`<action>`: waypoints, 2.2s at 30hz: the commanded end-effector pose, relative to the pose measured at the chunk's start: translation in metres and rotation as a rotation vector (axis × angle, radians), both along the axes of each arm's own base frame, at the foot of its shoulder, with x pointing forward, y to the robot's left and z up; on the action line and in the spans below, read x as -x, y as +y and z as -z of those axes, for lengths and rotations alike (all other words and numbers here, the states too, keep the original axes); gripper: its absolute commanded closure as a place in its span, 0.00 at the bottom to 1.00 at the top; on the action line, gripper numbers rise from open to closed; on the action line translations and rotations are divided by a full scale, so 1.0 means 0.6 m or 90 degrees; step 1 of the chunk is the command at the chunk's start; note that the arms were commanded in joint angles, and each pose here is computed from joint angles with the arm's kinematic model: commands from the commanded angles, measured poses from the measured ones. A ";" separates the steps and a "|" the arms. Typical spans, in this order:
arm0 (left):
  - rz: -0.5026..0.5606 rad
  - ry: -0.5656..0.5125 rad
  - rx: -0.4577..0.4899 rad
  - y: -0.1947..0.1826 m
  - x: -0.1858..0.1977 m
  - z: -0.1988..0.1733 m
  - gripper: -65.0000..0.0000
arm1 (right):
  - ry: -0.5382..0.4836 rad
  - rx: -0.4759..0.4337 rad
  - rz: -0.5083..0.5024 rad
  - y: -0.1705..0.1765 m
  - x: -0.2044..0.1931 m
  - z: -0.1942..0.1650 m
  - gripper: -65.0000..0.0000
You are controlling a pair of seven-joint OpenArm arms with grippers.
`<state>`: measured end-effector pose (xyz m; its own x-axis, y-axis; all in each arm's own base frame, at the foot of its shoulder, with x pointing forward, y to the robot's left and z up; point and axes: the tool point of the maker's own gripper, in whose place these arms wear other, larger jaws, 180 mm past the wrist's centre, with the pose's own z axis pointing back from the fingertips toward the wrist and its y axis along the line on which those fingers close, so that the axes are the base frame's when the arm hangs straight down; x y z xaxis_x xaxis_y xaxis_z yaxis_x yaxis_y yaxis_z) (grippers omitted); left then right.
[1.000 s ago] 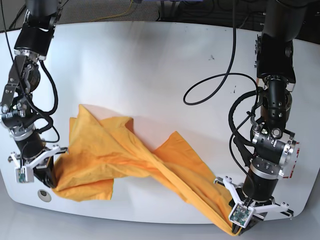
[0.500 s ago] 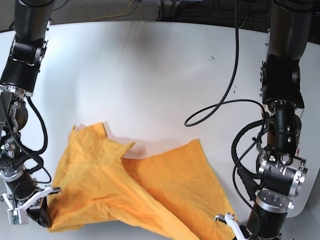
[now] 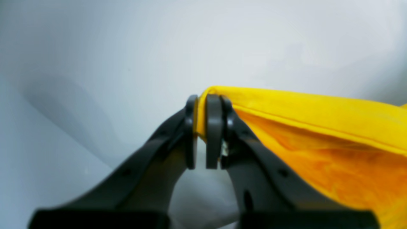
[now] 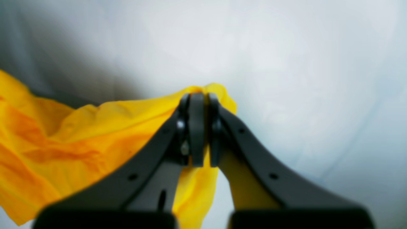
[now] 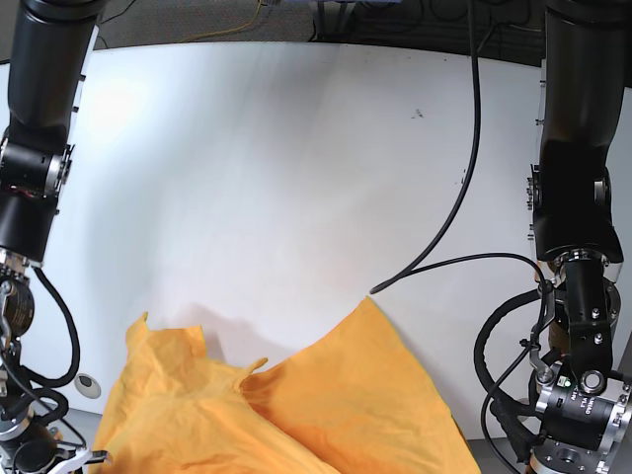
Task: Layout the t-shirt on the table in an organized manner, then fold the t-shirt properly
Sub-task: 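Lift and stretch the t-shirt between both grippers, shaking it out, then lay the stretched t-shirt flat on the table with both grippers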
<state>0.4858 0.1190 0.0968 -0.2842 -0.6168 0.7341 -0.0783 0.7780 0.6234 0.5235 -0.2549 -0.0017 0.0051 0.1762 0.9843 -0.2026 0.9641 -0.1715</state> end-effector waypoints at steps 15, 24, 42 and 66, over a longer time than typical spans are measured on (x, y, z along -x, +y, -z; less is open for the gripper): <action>-0.023 0.004 0.013 0.037 0.010 0.028 0.94 | 0.043 0.005 0.004 -0.004 0.028 0.077 1.00; -0.051 0.156 -0.034 0.049 0.030 0.196 0.94 | 0.132 -0.002 0.015 -0.011 0.107 0.215 1.00; -0.059 0.428 -0.088 0.079 0.132 0.488 0.95 | 0.285 -0.072 -0.014 0.076 0.283 0.437 1.00; -0.087 0.675 -0.109 0.144 0.304 0.704 0.94 | 0.463 -0.100 -0.017 0.114 0.401 0.563 1.00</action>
<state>0.2989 0.2062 -0.3351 0.5480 -0.7074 0.4464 0.4962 0.7045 0.5074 0.2772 -0.1863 -0.3504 0.6949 0.0443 0.7177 -0.2260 0.9610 0.1595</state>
